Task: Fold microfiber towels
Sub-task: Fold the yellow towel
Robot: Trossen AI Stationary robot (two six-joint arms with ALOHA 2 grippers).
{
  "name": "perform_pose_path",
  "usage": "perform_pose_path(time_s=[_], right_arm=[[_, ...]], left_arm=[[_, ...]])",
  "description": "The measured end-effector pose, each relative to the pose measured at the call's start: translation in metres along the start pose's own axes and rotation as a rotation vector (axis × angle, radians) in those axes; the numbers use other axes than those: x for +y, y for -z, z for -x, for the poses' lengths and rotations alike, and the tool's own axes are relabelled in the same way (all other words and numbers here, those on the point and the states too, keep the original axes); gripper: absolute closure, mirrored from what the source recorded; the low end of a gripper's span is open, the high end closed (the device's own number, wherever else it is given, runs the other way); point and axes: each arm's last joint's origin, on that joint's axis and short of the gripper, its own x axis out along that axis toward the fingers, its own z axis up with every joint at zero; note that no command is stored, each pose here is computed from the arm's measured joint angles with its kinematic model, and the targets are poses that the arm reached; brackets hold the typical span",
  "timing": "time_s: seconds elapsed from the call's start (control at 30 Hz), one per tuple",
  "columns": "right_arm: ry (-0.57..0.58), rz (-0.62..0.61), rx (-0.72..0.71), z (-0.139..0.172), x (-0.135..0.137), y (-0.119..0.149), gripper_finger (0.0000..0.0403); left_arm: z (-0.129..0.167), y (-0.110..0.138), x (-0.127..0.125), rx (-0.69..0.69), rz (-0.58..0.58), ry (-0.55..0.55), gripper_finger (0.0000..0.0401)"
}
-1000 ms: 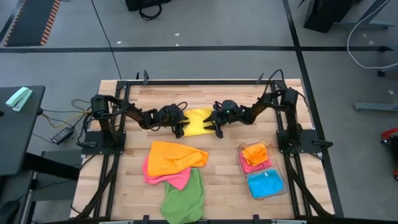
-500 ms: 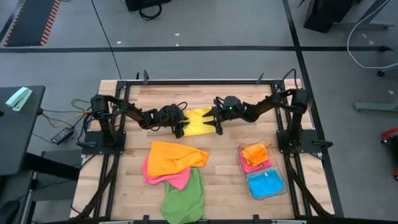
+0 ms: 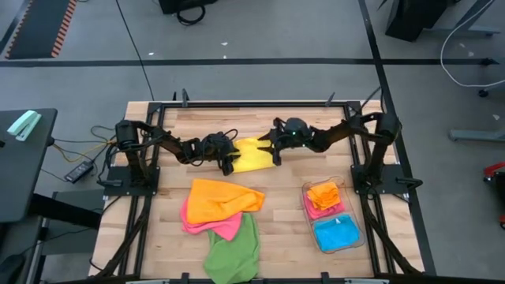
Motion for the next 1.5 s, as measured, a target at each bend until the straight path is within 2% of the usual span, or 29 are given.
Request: perform_pose_path(time_s=[0.17,0.3,0.4,0.5,0.63,0.8,0.93,1.07,1.2,1.27,1.4,1.5], right_arm=[[0.034,0.011,0.019,-0.011,-0.005,0.003,0.0223],[0.059,-0.121,0.142,-0.023,-0.009,0.042,0.0224],[0.073,-0.174,0.147,-0.025,-0.011,0.046,0.0232],[0.070,-0.188,0.148,-0.020,-0.010,0.036,0.0243],[0.136,-0.102,0.051,-0.011,-0.011,0.005,0.0255],[0.178,-0.095,0.110,-0.011,-0.016,0.014,0.0266],[0.206,-0.141,0.243,-0.013,-0.017,0.036,0.0273],[0.210,-0.142,0.245,-0.009,-0.017,0.030,0.0282],[0.228,-0.123,0.149,-0.002,-0.020,0.003,0.0289],[0.213,-0.109,0.111,-0.001,-0.019,-0.008,0.0290],[0.104,-0.078,0.053,-0.010,-0.008,-0.023,0.0292],[0.052,-0.055,0.066,-0.024,0.003,-0.021,0.0292]], left_arm=[[0.000,0.000,0.000,0.000,0.000,0.000,0.0280],[0.000,0.000,0.000,0.000,0.000,0.000,0.0282],[0.000,0.000,0.000,0.000,0.000,0.000,0.0287],[0.000,0.000,0.000,0.000,0.000,0.000,0.0288],[0.000,0.000,0.000,0.000,0.000,0.000,0.0283],[0.000,0.000,0.000,0.000,0.000,0.000,0.0281],[0.000,0.000,0.000,0.000,0.000,0.000,0.0288],[0.000,0.000,0.000,0.000,0.000,0.000,0.0290],[0.000,0.000,0.000,0.000,0.000,0.001,0.0287],[0.000,0.000,0.000,0.000,0.001,0.001,0.0285],[0.000,0.000,0.000,0.000,0.001,0.001,0.0284],[0.000,0.000,0.000,0.000,0.001,0.002,0.0288]])
